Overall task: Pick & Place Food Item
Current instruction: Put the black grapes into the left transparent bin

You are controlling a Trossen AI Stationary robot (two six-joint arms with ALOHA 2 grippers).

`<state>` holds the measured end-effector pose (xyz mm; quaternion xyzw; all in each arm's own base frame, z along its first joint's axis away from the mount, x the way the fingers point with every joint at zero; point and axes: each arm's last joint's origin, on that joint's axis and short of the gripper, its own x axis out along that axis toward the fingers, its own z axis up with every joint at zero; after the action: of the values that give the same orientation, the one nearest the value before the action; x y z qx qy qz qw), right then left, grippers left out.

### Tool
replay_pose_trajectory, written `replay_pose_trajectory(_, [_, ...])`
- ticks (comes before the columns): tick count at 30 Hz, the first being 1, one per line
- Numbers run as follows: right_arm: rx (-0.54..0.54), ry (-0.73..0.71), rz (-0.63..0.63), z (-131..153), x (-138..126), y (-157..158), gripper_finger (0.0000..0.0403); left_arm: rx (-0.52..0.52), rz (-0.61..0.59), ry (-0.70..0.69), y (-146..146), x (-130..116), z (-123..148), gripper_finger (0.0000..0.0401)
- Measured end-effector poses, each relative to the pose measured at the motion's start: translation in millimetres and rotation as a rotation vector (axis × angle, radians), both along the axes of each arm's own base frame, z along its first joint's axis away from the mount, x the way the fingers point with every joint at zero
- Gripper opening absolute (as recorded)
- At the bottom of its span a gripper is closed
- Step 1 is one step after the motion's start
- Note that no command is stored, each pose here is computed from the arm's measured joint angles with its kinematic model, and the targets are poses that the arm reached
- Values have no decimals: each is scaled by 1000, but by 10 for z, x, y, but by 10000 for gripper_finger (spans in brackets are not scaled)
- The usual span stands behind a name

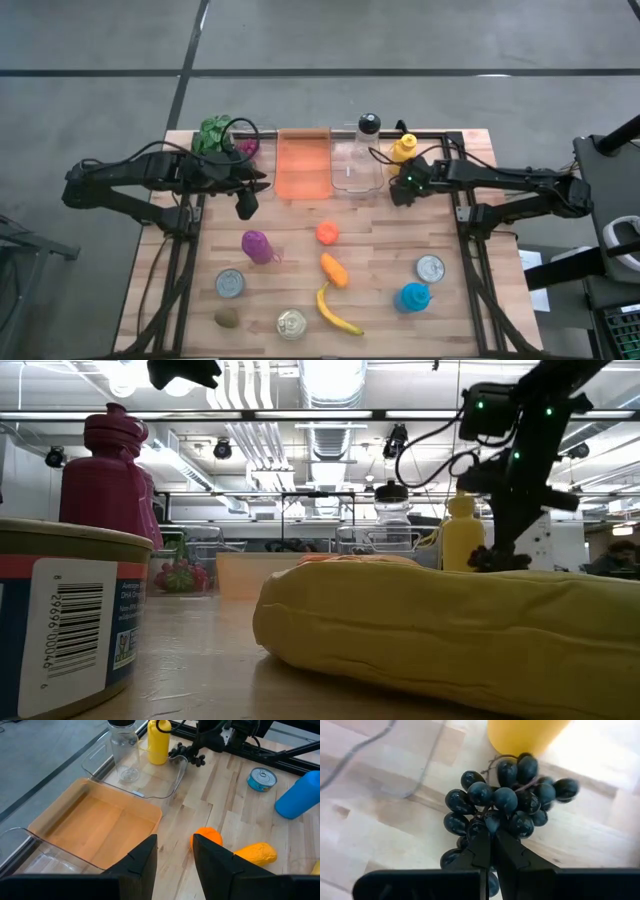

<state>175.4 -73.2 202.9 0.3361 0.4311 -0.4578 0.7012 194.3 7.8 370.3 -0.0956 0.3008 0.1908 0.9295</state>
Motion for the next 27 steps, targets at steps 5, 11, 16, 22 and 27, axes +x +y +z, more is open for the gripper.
replay_pose_trajectory(5, [-15, 24, 79, 239, 45, 10, 8, -2, 2, -1, 1, 0, 1, 127])
replay_pose_trajectory(11, [-37, 12, 177, 541, 120, 91, 8, -2, 2, -1, 1, 0, 0, 132])
replay_pose_trajectory(16, [-68, -51, 247, 816, 202, 184, 8, -2, 2, -1, 1, 0, 0, 128])
replay_pose_trajectory(22, [-130, -152, 351, 1186, 286, 293, 8, -2, 2, -1, 1, 0, 0, 129])
replay_pose_trajectory(27, [-186, -235, 426, 1440, 329, 360, 8, 4, -3, -28, 1, 19, 20, 131])
